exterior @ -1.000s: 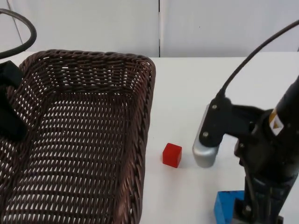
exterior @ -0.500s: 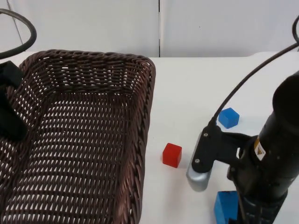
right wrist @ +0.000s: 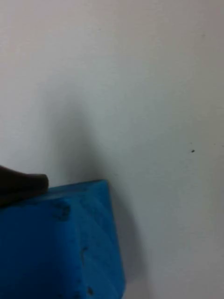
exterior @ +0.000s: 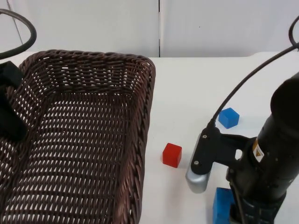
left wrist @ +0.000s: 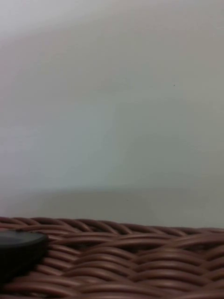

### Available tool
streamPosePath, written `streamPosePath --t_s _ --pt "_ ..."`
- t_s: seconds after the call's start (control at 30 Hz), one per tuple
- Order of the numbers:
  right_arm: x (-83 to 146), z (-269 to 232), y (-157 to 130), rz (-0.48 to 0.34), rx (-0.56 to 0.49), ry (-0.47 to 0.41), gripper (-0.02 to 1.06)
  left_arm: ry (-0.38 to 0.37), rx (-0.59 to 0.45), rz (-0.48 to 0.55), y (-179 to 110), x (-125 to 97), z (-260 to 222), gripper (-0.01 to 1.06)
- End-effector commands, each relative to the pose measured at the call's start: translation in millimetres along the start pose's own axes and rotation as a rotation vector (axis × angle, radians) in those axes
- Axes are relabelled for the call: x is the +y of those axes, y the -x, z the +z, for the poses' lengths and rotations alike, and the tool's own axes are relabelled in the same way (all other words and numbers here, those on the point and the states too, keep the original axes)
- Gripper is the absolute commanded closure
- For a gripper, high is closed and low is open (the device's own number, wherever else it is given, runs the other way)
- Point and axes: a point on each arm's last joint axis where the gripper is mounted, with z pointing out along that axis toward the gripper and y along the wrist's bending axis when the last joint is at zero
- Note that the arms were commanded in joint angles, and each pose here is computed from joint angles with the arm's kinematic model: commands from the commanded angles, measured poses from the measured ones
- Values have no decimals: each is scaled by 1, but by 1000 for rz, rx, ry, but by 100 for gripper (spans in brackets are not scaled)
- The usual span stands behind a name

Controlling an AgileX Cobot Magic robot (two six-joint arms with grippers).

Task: Pick up the basket with the left hand and place the largest block into the basket with the right hand.

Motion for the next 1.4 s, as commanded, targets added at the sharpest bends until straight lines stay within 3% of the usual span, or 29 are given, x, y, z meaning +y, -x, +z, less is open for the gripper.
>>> streamPosePath --t_s 0.0,0.03,0.2,0.57,0.67,0.9,1.03,1.37 --pt "1 0 0 -4 8 5 98 -15 -14 -7 0 -2 -3 105" --pt "2 0 -1 -4 19 11 105 -15 -14 -7 0 -2 -3 105" --pt "3 -6 -6 -23 77 27 105 -15 -14 -7 0 -2 -3 105" --pt "8 -85 -17 -14 4 -17 105 -15 -14 -7 0 -2 -3 105" --pt "11 -106 -21 -13 -35 -38 105 -15 -14 -7 0 -2 -3 105" --pt "21 -177 -41 50 -263 -148 105 -15 -14 -7 0 -2 -3 105" --pt "26 -197 -50 85 -340 -178 105 -15 -14 -7 0 -2 -3 105" --pt "31 -213 -59 107 -396 -200 105 -15 -14 -7 0 -2 -3 105"
